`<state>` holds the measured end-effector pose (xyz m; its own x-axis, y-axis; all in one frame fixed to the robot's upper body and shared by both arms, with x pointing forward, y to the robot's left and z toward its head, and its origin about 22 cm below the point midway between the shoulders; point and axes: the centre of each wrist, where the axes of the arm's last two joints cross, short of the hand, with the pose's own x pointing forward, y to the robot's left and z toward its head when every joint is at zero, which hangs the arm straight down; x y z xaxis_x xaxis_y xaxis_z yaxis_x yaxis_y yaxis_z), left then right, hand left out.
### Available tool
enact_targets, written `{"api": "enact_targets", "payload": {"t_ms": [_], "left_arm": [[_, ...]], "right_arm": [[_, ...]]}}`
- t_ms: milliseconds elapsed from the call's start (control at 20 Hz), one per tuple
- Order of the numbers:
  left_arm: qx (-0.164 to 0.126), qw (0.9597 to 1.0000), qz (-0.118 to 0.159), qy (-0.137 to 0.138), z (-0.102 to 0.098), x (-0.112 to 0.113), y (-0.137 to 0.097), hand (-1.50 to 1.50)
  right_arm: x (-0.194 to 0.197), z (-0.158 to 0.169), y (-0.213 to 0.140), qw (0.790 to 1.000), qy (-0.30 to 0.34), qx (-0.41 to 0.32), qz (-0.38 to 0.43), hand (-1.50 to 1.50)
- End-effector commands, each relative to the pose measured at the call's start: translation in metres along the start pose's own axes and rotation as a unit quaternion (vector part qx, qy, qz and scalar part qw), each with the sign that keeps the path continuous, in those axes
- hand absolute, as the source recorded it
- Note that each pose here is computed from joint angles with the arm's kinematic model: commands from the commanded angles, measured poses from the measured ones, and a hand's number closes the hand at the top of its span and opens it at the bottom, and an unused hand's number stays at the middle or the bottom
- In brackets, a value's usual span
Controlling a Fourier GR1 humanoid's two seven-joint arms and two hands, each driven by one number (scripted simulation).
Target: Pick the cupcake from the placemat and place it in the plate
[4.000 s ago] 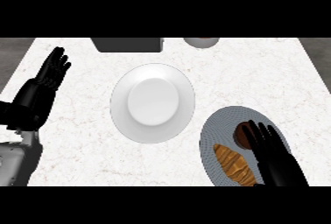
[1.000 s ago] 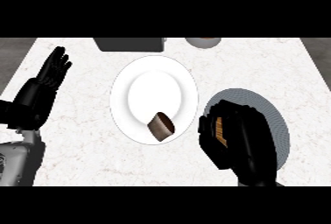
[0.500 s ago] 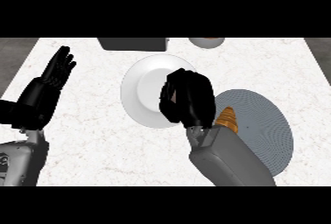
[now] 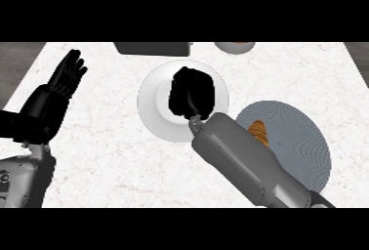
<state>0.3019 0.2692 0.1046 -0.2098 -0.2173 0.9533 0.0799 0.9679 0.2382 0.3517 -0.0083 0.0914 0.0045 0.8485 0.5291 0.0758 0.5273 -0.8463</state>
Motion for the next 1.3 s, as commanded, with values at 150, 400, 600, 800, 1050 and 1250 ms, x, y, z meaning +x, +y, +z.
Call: {"api": "enact_targets", "payload": {"t_ms": [150, 400, 600, 800, 1050, 1250], "left_arm": [[-0.012, 0.9999, 0.004, -0.010, -0.011, 0.016, -0.015, 0.00], [-0.022, 0.9997, 0.004, -0.011, -0.017, 0.001, -0.019, 0.00], [-0.015, 0.9996, 0.011, -0.021, -0.018, 0.019, -0.012, 0.00], [-0.016, 0.9998, 0.011, -0.010, -0.022, 0.005, -0.017, 0.00], [-0.016, 0.9998, 0.007, -0.005, -0.018, 0.005, -0.009, 0.00], [0.011, 0.9999, -0.007, 0.008, -0.002, -0.009, -0.008, 0.00]], "right_arm": [[-0.029, -0.026, 0.018, 0.996, 0.069, -0.001, -0.051, -1.50], [-0.018, -0.032, 0.014, 0.994, 0.050, 0.019, -0.094, -1.50], [-0.028, -0.029, 0.020, 0.988, 0.026, -0.014, -0.151, -1.50], [-0.026, -0.030, 0.014, 0.974, 0.015, -0.079, -0.214, -1.50], [-0.023, -0.029, 0.005, 0.948, 0.015, -0.090, -0.306, -1.50], [-0.035, -0.033, 0.001, 0.933, 0.032, -0.109, -0.341, -1.50]]}}
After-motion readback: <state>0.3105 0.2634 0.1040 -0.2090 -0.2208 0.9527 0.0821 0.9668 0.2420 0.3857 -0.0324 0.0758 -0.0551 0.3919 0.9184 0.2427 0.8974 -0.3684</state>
